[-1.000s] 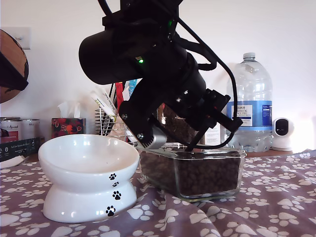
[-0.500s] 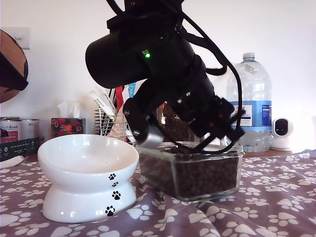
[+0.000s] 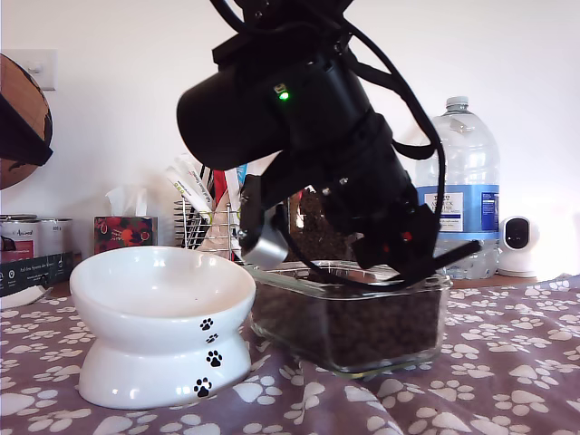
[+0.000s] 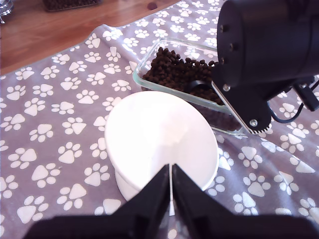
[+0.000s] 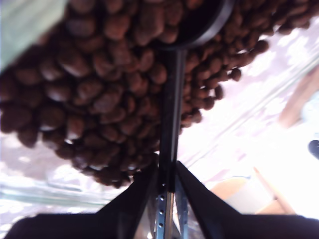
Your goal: Measure one spoon of cat food and pour it into the food bowl
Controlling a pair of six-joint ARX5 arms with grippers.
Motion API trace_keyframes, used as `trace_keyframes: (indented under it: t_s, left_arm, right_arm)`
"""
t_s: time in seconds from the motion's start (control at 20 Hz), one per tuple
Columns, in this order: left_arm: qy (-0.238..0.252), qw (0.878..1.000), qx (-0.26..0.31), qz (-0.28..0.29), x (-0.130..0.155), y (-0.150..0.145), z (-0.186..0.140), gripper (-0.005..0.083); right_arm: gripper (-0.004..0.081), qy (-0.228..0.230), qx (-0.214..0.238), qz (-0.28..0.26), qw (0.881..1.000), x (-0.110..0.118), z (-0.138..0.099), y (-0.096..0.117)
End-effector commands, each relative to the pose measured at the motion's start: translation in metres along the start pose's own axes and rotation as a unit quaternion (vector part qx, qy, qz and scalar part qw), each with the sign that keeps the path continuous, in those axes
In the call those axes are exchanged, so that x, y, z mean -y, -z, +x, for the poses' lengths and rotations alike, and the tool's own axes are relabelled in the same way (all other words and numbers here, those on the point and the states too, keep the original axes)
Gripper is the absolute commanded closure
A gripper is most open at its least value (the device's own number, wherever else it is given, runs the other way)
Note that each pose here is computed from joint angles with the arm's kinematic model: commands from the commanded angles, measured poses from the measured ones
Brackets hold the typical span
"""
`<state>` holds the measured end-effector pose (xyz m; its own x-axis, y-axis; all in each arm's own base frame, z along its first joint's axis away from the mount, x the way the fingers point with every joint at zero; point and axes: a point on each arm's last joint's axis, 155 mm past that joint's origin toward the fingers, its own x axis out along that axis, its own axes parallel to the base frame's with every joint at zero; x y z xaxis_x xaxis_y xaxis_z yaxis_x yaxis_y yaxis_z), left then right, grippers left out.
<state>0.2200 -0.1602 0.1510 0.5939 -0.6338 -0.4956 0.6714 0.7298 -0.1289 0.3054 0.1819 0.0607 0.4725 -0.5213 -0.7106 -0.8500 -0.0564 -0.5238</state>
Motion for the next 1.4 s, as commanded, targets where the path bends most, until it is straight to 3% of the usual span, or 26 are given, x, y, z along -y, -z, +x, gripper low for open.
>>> trace_keyframes:
  t_s: [0.0,0.3,0.7,0.95,1.35]
  left_arm:
    - [0.001,1.0,0.004,-0.001,0.0,-0.004,-0.001,0.0793]
    - [0.001,1.0,0.006,0.0,0.0,-0.005,-0.001,0.0793]
    - [0.001,1.0,0.005,0.0,0.0,-0.004,-0.001,0.0793]
    - [0.001,1.0,0.002,-0.002,0.0,-0.003,-0.001,0.0793]
    - [0.012,1.0,-0.001,-0.003,0.004,-0.001,-0.001,0.0793]
  right_arm:
    - [0.0783,-0.046,-0.039,-0.018,0.998,-0.025,0.02,0.012]
    - [0.0783,-0.092,-0.04,0.052,0.994,-0.033,0.022,0.016]
    - [0.0783,-0.11,-0.027,0.086,0.99,-0.028,0.015,0.011]
    - [0.0783,-0.16,-0.018,0.139,0.977,-0.026,0.008,0.011]
    - [0.0783,-0.208,-0.035,0.179,0.961,-0.036,0.01,0.02]
